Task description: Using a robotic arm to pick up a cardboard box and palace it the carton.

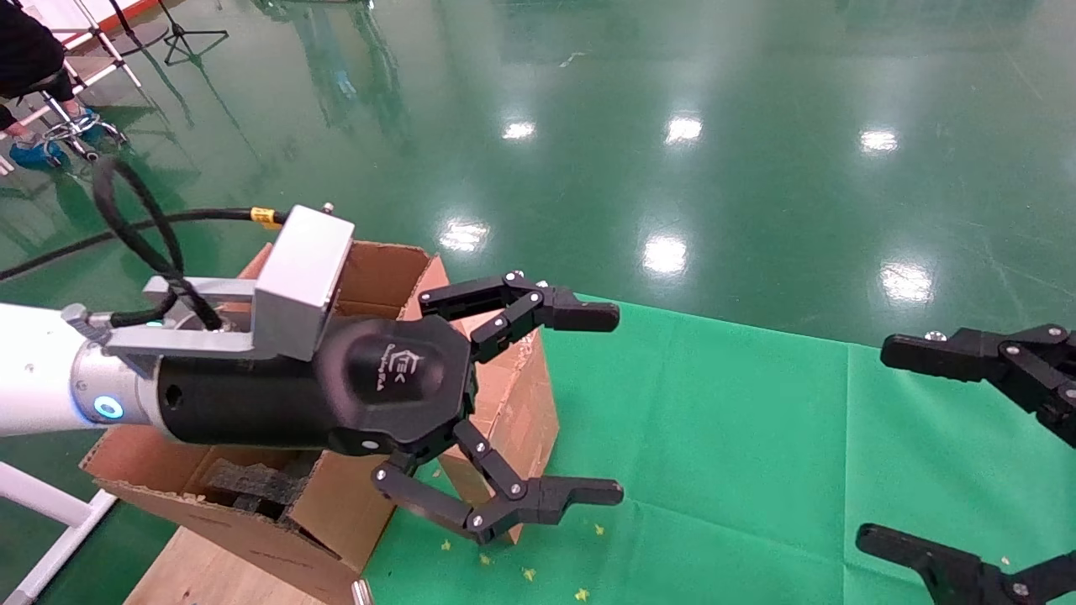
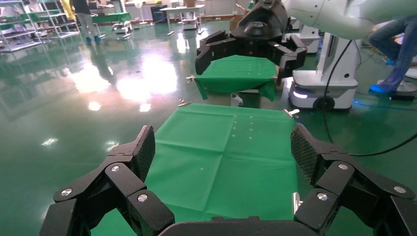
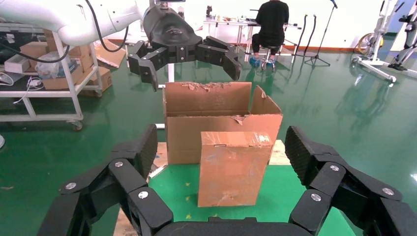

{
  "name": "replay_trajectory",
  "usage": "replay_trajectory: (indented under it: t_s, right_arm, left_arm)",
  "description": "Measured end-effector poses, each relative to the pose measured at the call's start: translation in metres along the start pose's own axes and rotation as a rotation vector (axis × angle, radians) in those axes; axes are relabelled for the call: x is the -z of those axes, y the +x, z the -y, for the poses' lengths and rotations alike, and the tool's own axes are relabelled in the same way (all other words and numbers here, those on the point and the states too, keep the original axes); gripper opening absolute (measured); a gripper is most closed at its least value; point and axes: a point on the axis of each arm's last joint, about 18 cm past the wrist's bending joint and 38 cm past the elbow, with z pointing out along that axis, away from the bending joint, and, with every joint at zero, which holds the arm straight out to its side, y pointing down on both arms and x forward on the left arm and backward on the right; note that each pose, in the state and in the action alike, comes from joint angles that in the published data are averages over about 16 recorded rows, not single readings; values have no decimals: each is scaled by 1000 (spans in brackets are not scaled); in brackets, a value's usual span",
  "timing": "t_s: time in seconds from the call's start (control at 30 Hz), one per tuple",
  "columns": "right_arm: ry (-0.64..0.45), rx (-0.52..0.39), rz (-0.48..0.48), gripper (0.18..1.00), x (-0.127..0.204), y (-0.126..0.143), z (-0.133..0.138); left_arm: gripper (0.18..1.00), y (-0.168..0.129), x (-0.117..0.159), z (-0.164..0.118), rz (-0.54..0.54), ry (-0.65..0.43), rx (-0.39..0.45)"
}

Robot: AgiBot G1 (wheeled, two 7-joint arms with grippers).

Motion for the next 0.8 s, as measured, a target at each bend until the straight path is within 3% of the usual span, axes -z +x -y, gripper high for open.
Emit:
replay_trajectory:
  t_s: [0.33, 0.8]
  right_arm:
    - [0, 0, 0, 883, 0, 0, 0]
    - [0, 0, 0, 587, 0, 0, 0]
  left_arm:
    - [1001, -22, -1, -2, 68, -175, 76]
    - [1001, -61, 12, -3, 274, -528, 198]
